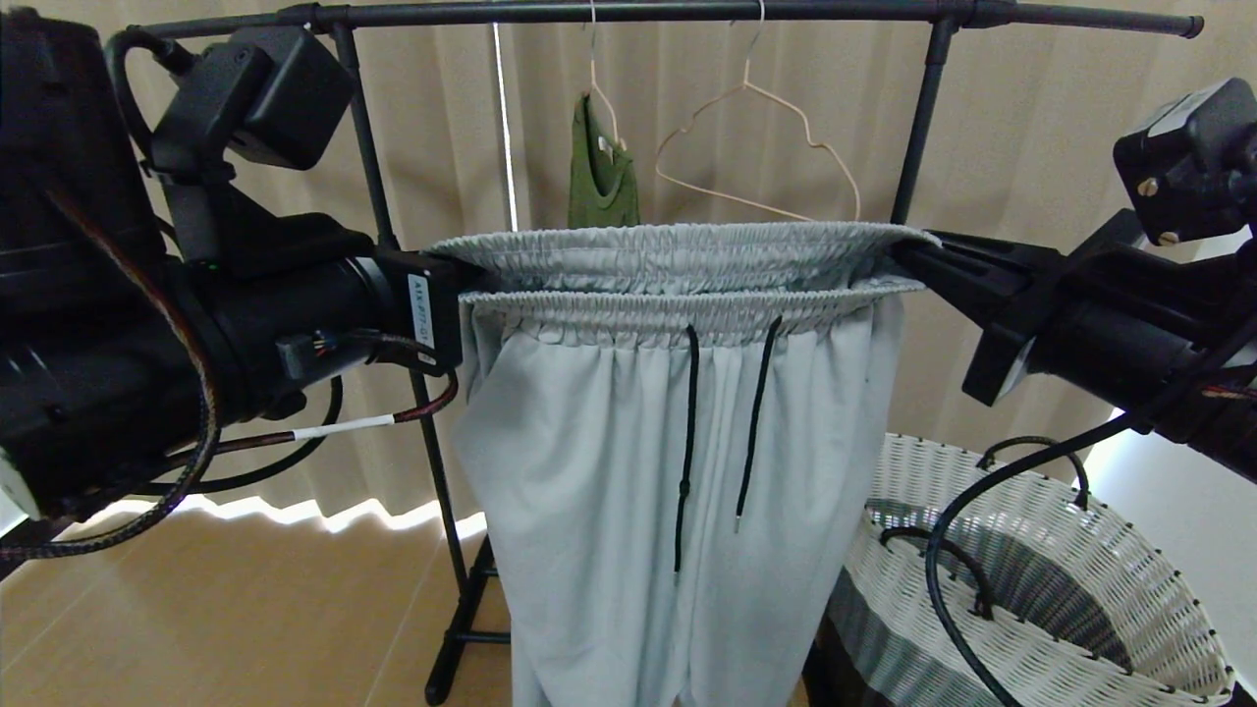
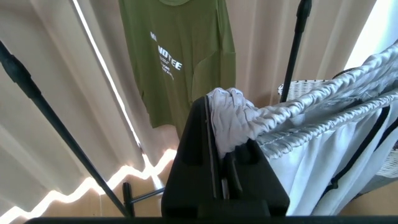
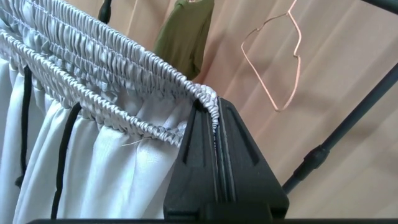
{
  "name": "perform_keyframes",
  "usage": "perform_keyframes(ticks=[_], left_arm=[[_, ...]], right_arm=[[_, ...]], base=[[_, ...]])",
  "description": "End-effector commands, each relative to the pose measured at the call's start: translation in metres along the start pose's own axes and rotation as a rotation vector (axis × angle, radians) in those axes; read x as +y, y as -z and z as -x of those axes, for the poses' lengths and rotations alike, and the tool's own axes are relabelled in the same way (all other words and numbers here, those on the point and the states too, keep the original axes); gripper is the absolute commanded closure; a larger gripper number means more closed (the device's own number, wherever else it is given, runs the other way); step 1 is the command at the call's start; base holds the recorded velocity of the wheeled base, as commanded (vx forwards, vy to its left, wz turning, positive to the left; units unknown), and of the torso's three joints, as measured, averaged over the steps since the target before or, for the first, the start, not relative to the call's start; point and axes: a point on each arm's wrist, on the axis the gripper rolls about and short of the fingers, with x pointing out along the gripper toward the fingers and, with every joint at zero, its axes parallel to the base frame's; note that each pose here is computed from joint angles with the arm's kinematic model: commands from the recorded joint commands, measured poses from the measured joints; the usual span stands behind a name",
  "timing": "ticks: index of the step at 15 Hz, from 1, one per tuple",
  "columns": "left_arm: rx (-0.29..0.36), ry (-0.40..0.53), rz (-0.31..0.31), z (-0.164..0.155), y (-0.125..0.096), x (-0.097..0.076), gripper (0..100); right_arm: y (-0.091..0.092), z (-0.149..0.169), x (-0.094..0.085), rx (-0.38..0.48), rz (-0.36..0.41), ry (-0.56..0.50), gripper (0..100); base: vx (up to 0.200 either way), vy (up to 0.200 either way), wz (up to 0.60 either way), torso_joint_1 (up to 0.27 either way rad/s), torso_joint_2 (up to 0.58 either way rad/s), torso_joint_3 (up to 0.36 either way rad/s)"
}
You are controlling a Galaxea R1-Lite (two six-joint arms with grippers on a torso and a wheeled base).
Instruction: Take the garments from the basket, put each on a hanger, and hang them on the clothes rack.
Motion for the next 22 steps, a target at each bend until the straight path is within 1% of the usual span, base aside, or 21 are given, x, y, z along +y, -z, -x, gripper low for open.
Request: perform_keyframes(ticks=[1, 3, 5, 7, 8, 9, 10, 14, 18, 20, 21, 22], left_arm=[[-0.004, -0.001, 0.001, 0.001, -0.001, 0.0, 100], [-0.001, -0.015, 0.0, 0.0, -0.001, 0.002, 100], [0.001, -0.101, 0.005, -0.002, -0.001, 0.013, 100], [0.003, -0.148, 0.008, -0.004, -0.001, 0.021, 100], [0.01, -0.215, 0.01, -0.005, 0.0, 0.03, 100], [0.012, -0.237, 0.011, -0.005, 0.0, 0.033, 100], [0.012, -0.252, 0.013, -0.004, 0.0, 0.037, 100], [0.021, -0.309, 0.023, -0.005, 0.003, 0.05, 100], [0.02, -0.32, 0.025, -0.003, 0.003, 0.053, 100], [0.016, -0.34, 0.025, 0.014, 0.006, 0.059, 100], [0.011, -0.37, 0.024, 0.03, 0.01, 0.065, 100], [0.001, -0.378, 0.026, 0.038, 0.01, 0.068, 100]], right_arm=[[0.002, 0.0, 0.001, 0.006, 0.001, -0.004, 0], [0.002, 0.0, 0.001, -0.005, -0.001, -0.003, 0], [0.0, 0.001, 0.001, -0.012, -0.004, -0.003, 0], [0.001, 0.001, 0.001, -0.011, -0.006, -0.01, 0], [0.001, 0.001, 0.002, -0.026, -0.009, -0.056, 0], [0.001, 0.001, 0.003, -0.034, -0.015, -0.08, 0], [0.001, 0.001, 0.004, -0.038, -0.02, -0.099, 0], [0.005, 0.004, 0.006, -0.025, -0.02, -0.112, 0], [0.004, 0.013, 0.005, -0.041, -0.018, -0.134, 0], [0.014, 0.02, 0.004, 0.013, -0.016, -0.099, 0], [0.029, 0.028, 0.003, 0.088, -0.016, -0.07, 0], [0.034, 0.032, 0.003, 0.12, -0.015, -0.053, 0]], base=[[0.0, 0.0, 0.0, 0.0, 0.0, 0.0], [0.0, 0.0, 0.0, 0.0, 0.0, 0.0], [0.0, 0.0, 0.0, 0.0, 0.0, 0.0], [0.0, 0.0, 0.0, 0.0, 0.0, 0.0], [0.0, 0.0, 0.0, 0.0, 0.0, 0.0], [0.0, 0.0, 0.0, 0.0, 0.0, 0.0], [0.0, 0.0, 0.0, 0.0, 0.0, 0.0], [0.0, 0.0, 0.0, 0.0, 0.0, 0.0], [0.0, 0.0, 0.0, 0.0, 0.0, 0.0], [0.0, 0.0, 0.0, 0.0, 0.0, 0.0], [0.0, 0.0, 0.0, 0.0, 0.0, 0.0], [0.0, 0.0, 0.0, 0.0, 0.0, 0.0]])
